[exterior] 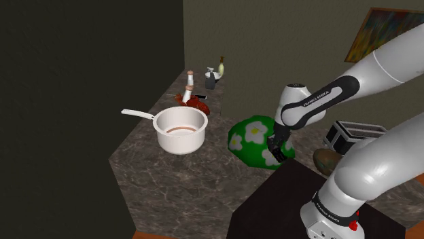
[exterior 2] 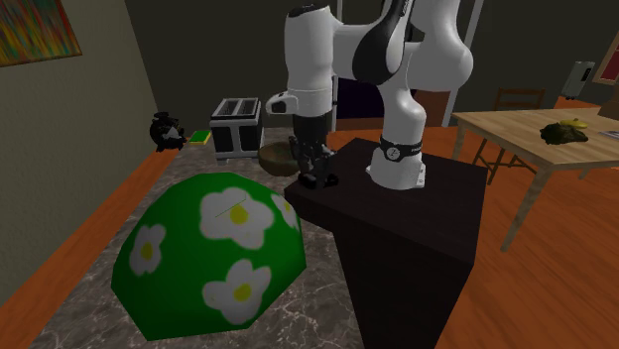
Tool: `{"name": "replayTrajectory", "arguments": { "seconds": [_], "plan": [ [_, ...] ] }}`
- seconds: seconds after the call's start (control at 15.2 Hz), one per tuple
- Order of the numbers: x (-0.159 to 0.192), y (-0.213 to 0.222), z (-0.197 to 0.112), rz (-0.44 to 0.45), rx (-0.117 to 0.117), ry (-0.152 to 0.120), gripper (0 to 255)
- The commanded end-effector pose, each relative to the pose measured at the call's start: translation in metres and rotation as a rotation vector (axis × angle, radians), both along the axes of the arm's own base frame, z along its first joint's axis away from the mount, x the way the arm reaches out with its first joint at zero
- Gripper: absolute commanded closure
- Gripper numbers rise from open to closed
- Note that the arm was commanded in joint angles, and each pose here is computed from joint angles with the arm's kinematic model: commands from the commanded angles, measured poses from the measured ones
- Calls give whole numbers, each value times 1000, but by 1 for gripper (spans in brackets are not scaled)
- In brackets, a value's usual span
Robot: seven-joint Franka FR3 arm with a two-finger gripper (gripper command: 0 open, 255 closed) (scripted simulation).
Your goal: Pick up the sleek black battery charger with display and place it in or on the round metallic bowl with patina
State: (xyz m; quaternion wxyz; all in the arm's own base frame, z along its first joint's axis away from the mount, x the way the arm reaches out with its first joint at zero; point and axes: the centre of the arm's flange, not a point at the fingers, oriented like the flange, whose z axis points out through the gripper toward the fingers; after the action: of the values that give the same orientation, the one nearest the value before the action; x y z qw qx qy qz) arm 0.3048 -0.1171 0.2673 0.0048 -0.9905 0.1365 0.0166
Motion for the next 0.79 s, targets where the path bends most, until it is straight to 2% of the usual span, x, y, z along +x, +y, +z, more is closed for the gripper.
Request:
{"name": "replayTrajectory", "arguments": {
  "seconds": [0.0, 0.73],
  "plan": [
    [-15, -19, -1, 2, 0, 0, 255],
    [-98, -138, 2, 2, 0, 0, 255]
  ]
}}
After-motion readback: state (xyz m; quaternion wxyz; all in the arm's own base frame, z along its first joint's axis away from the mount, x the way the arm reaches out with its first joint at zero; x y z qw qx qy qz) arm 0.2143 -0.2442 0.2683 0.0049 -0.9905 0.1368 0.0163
